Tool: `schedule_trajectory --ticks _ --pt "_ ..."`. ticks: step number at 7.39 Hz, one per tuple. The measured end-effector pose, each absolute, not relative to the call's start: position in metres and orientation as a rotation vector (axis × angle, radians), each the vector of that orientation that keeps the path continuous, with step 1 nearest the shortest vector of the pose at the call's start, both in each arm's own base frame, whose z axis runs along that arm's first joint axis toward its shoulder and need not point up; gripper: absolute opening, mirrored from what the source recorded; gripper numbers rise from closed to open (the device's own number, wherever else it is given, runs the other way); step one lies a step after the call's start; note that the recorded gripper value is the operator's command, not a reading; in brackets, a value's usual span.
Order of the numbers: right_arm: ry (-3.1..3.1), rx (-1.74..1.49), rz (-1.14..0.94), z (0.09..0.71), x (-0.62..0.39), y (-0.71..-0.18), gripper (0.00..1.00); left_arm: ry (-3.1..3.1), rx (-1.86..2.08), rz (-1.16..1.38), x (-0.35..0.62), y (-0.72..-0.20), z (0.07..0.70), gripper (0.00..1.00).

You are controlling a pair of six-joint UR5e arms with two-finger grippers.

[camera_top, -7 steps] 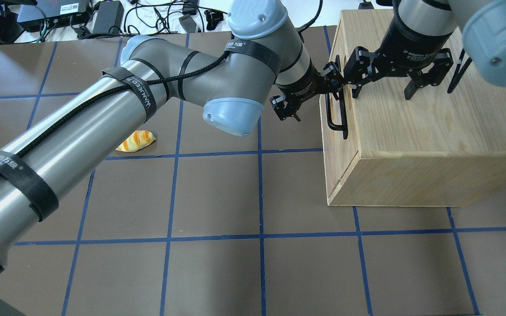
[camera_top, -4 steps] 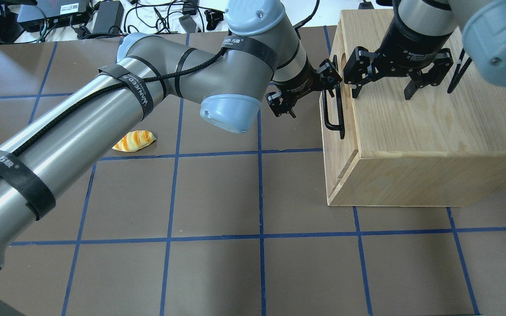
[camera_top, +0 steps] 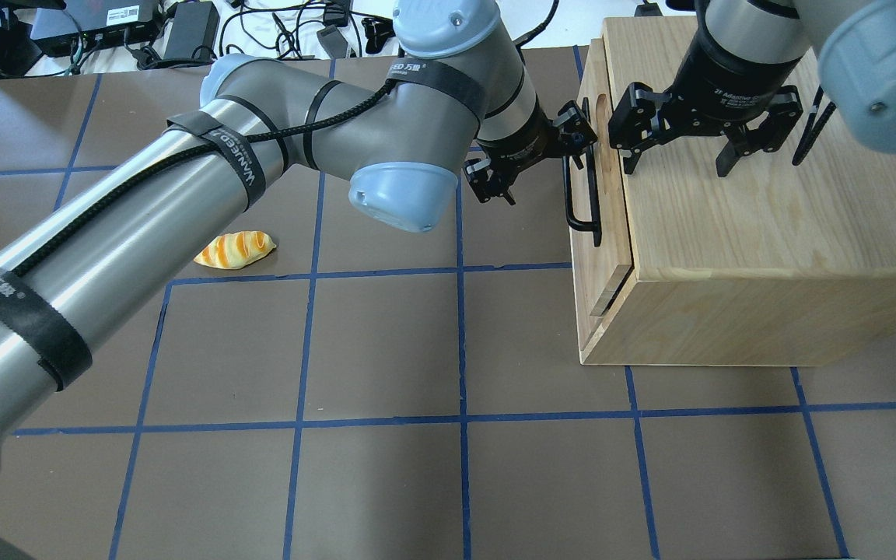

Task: Open upper drawer
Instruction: 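Pull the drawer handle away from the cabinet with the left gripper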

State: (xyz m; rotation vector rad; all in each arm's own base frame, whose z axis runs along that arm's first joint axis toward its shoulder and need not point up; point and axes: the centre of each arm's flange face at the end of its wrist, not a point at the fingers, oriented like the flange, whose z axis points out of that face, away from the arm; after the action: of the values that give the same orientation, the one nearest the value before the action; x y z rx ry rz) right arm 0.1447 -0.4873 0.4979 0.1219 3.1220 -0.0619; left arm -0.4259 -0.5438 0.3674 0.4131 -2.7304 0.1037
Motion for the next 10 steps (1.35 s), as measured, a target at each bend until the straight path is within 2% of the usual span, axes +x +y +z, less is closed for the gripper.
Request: schedule_trajectory --ticks 10 --pt "3.121 0.122 -0.062 0.498 0.145 -0.487 1.0 -2.792 0.485 0.137 -0.359 -0.573 0.384 1.0"
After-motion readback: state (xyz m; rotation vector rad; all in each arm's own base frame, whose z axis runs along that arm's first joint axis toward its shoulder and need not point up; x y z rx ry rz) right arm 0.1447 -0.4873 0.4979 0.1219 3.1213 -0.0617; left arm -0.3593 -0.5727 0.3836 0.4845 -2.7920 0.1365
